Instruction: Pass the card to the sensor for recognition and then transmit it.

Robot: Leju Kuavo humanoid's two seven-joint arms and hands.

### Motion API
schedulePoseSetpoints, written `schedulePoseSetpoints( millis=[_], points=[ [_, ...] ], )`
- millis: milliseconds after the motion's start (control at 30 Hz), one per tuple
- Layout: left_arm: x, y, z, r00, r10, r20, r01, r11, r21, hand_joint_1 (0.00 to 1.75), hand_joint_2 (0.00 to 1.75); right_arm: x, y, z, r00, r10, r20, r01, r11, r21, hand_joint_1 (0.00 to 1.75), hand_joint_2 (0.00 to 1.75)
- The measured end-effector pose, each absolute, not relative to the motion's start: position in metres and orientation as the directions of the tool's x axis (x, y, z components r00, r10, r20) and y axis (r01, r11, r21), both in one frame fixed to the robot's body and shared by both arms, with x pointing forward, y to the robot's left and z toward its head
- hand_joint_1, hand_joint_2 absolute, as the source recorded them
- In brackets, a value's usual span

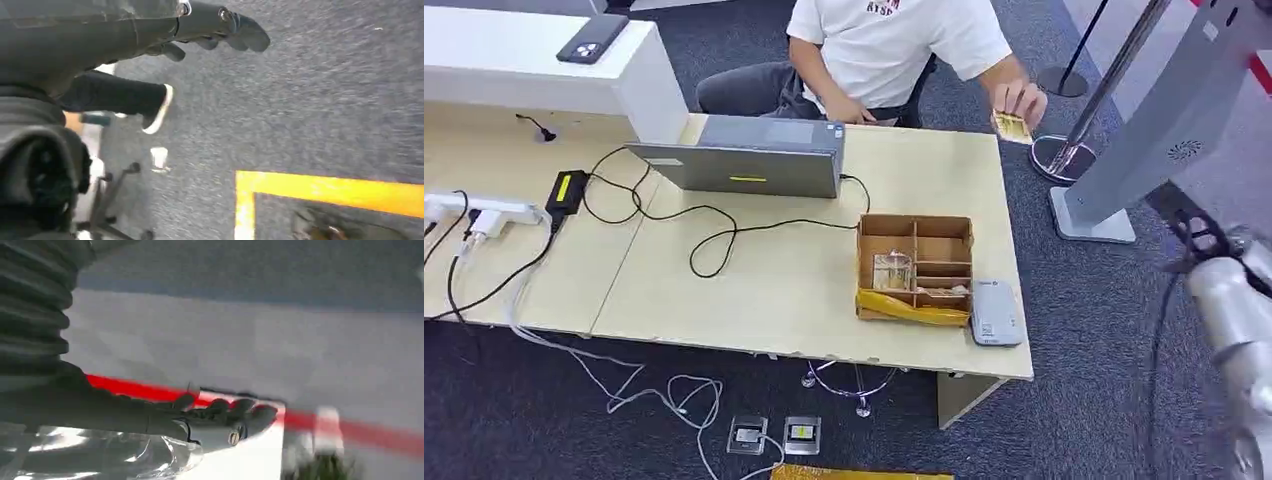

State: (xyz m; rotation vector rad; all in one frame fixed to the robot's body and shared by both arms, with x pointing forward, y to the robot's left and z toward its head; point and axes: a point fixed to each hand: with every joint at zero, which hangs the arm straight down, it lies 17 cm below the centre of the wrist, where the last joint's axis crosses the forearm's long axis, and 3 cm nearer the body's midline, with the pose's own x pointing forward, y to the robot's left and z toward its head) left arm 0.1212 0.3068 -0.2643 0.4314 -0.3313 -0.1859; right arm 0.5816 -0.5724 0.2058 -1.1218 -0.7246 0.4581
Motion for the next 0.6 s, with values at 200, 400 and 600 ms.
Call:
schedulePoseSetpoints(
  millis=[200,400,600],
  points=[
    [0.138,0.311,-0.261,0.922,-0.257,0.291,0.106,0.887,0.449,0.00,0.00,0.617,-0.468,0.308,0.394,0.896,0.204,0.189,0.138,-0.972,0.00,1.75],
    [0.132,0.307,-0.262,0.923,-0.262,0.283,0.116,0.888,0.445,0.00,0.00,0.615,-0.396,0.337,0.226,0.959,0.170,0.262,0.108,-0.959,0.00,1.75],
    [0.131,0.307,-0.262,0.923,-0.262,0.281,0.116,0.888,0.446,0.00,0.00,0.608,-0.348,0.342,0.110,0.985,0.130,0.281,0.094,-0.955,0.00,1.75]
  ],
)
